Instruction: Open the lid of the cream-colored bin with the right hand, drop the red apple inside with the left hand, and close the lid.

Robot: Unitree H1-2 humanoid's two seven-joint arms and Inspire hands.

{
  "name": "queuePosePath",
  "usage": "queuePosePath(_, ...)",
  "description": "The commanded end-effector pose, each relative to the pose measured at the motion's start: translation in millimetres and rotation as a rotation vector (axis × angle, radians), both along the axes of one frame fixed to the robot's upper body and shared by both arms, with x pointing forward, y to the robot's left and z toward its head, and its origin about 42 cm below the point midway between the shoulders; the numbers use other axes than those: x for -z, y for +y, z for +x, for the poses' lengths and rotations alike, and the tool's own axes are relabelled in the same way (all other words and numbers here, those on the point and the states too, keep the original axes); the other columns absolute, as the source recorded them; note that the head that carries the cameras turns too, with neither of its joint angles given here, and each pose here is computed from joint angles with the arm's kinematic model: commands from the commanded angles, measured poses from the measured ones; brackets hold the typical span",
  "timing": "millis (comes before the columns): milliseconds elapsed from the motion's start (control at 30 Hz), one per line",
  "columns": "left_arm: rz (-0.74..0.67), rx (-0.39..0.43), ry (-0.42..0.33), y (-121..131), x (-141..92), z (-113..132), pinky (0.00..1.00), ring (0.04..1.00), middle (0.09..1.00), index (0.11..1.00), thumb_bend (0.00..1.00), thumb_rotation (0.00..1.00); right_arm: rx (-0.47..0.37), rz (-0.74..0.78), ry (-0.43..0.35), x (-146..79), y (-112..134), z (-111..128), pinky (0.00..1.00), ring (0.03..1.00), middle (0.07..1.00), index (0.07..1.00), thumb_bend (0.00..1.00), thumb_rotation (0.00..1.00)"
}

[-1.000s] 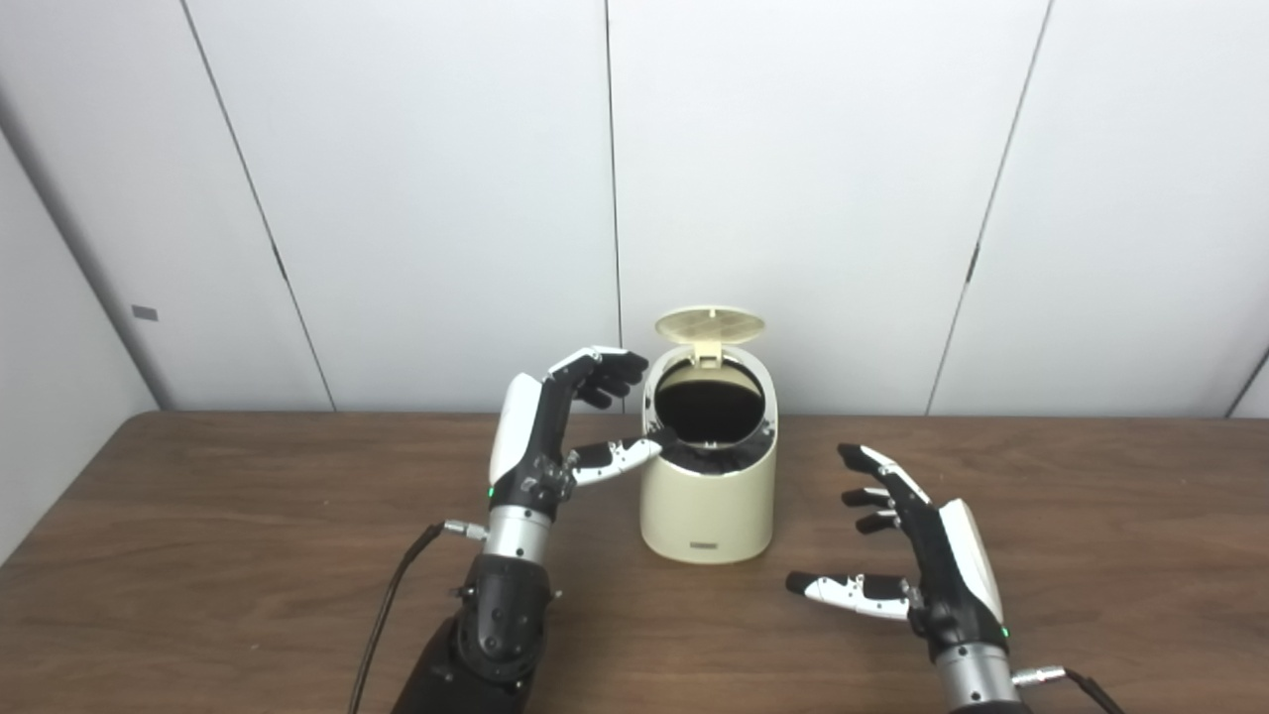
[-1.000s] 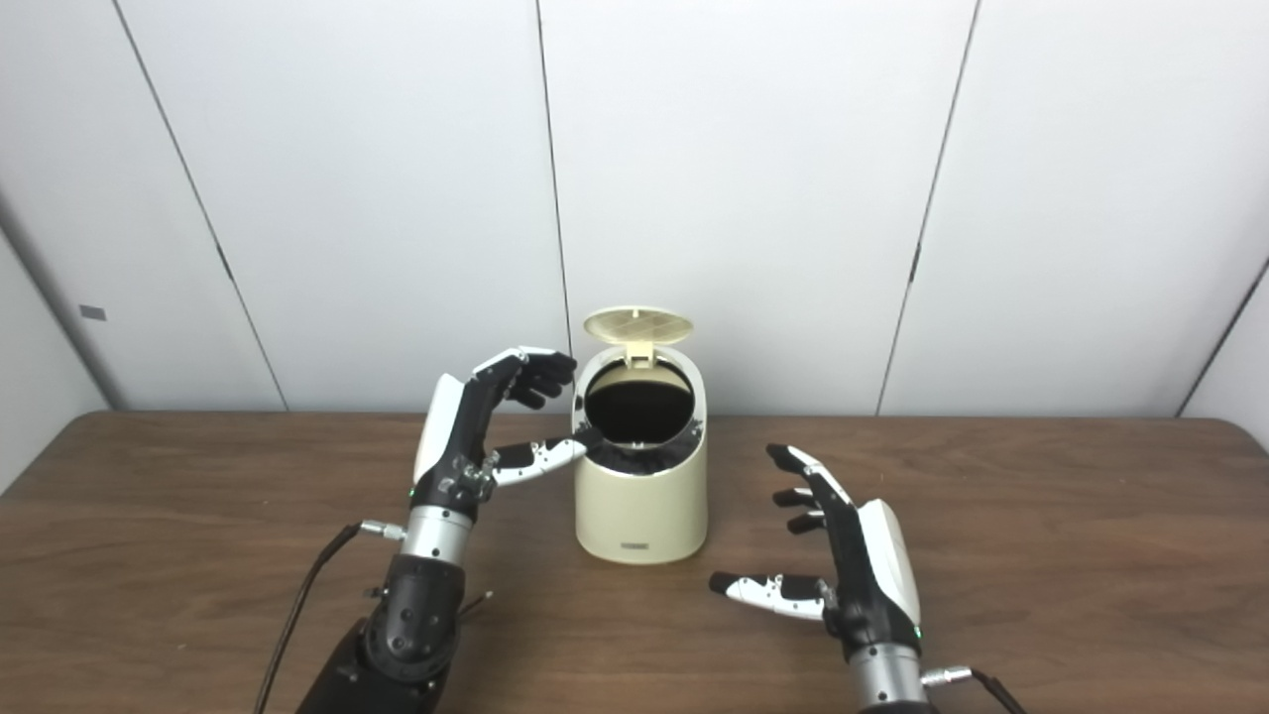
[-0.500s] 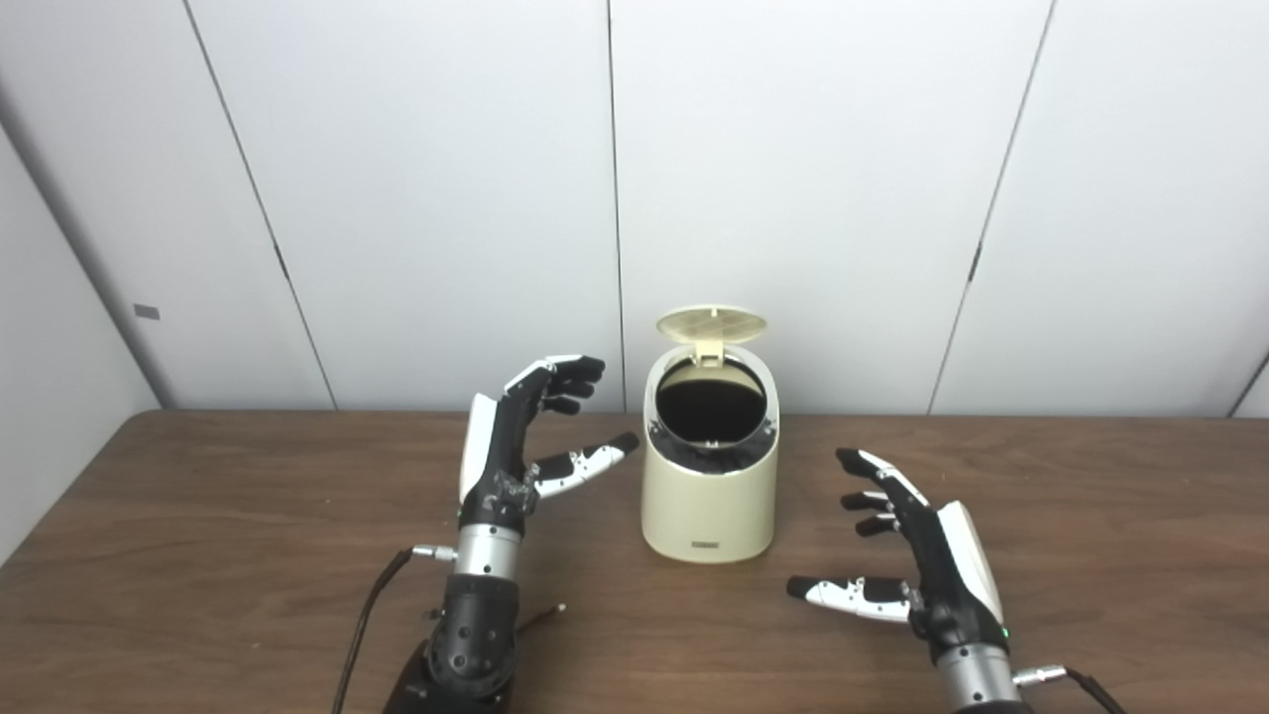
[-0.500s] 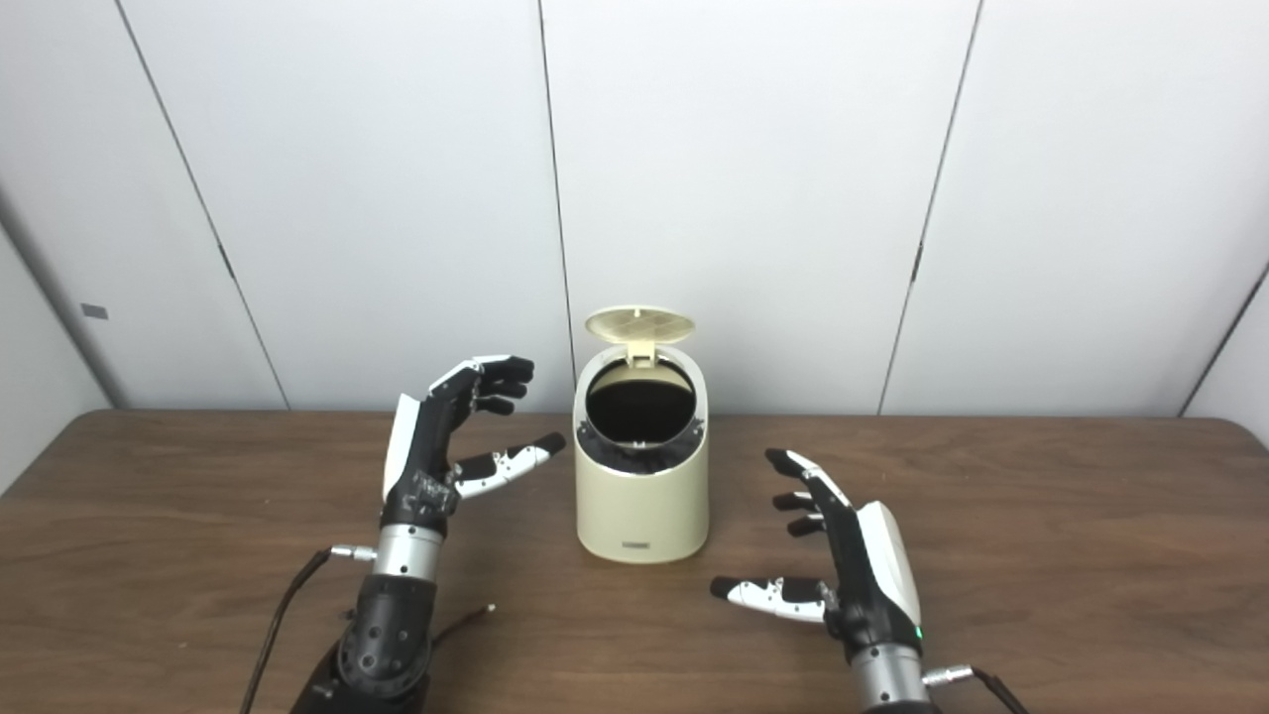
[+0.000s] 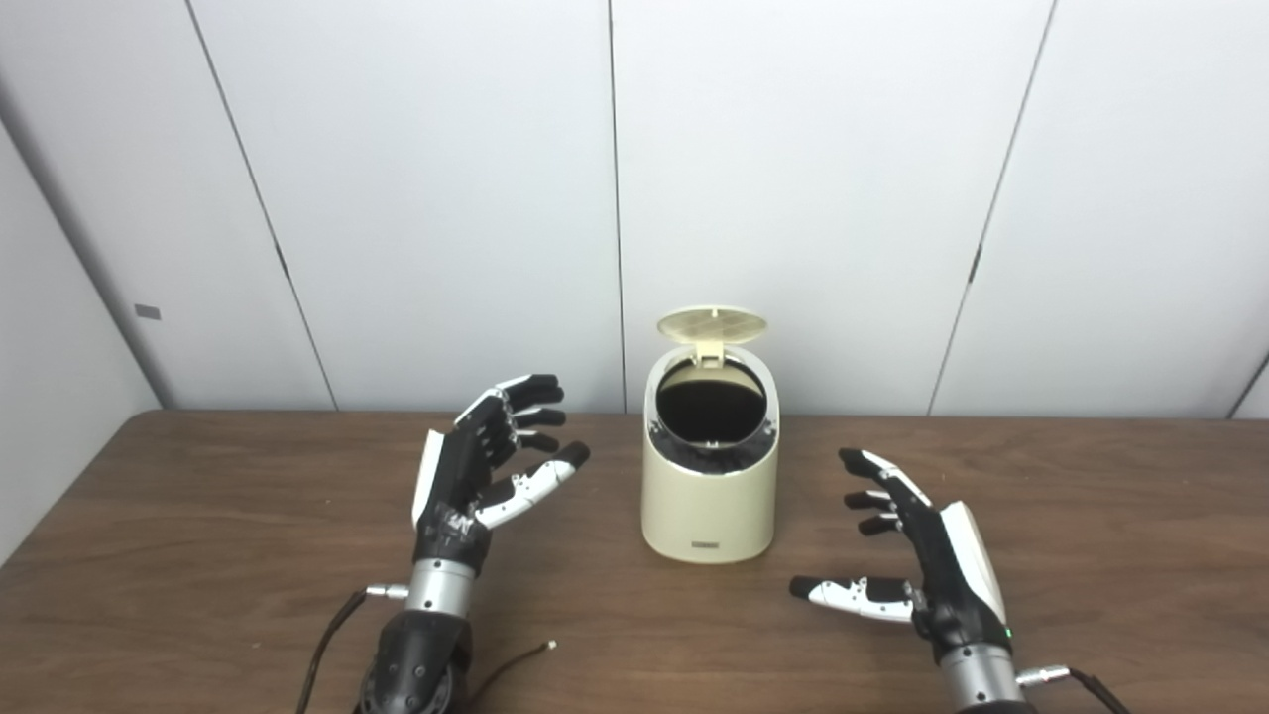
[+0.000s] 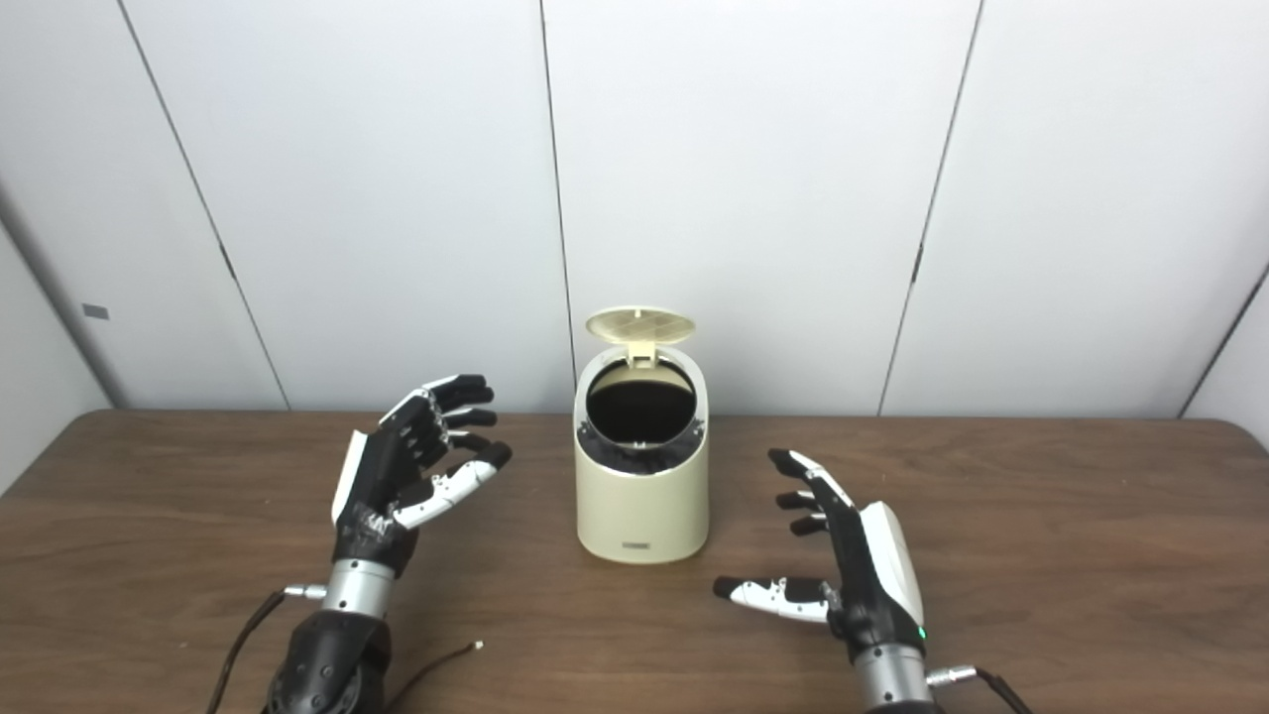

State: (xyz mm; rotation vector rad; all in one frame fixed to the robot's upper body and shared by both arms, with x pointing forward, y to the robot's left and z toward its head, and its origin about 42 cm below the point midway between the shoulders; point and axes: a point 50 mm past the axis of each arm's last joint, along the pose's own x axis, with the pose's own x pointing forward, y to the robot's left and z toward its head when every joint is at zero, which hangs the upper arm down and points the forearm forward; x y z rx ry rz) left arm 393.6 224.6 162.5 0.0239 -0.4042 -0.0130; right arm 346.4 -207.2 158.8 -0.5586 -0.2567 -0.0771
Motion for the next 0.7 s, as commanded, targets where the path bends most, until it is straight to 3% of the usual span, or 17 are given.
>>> queuePosePath(0, 0.016, 0.01, -0.051, 9, -14, 1, 0.58, 0.691, 0.745, 0.739, 0.71, 0.16, -0.005, 0.007, -0.103, -22, -4, 12, 0.61, 0.721, 0.831, 0.813, 0.75, 0.06)
queuePosePath(200, -0.011, 0.023, -0.009, 22, 10, -10, 0.6, 0.712, 0.773, 0.78, 0.73, 0.17, -0.007, 0.01, -0.123, -22, -12, 22, 0.61, 0.73, 0.831, 0.82, 0.73, 0.13)
queuePosePath(333, -0.042, 0.034, 0.021, 27, 26, -16, 0.59, 0.716, 0.778, 0.785, 0.71, 0.12, -0.049, 0.01, -0.152, -27, -15, 27, 0.63, 0.747, 0.843, 0.85, 0.69, 0.31)
queuePosePath(433, -0.071, 0.041, 0.044, 26, 36, -17, 0.6, 0.723, 0.778, 0.786, 0.71, 0.1, -0.091, -0.018, -0.197, -35, -17, 30, 0.63, 0.751, 0.843, 0.851, 0.66, 0.37)
queuePosePath(667, -0.025, 0.033, 0.069, 19, 52, -17, 0.6, 0.718, 0.776, 0.782, 0.71, 0.11, -0.19, -0.155, -0.273, -83, -23, 39, 0.67, 0.775, 0.861, 0.862, 0.67, 0.42)
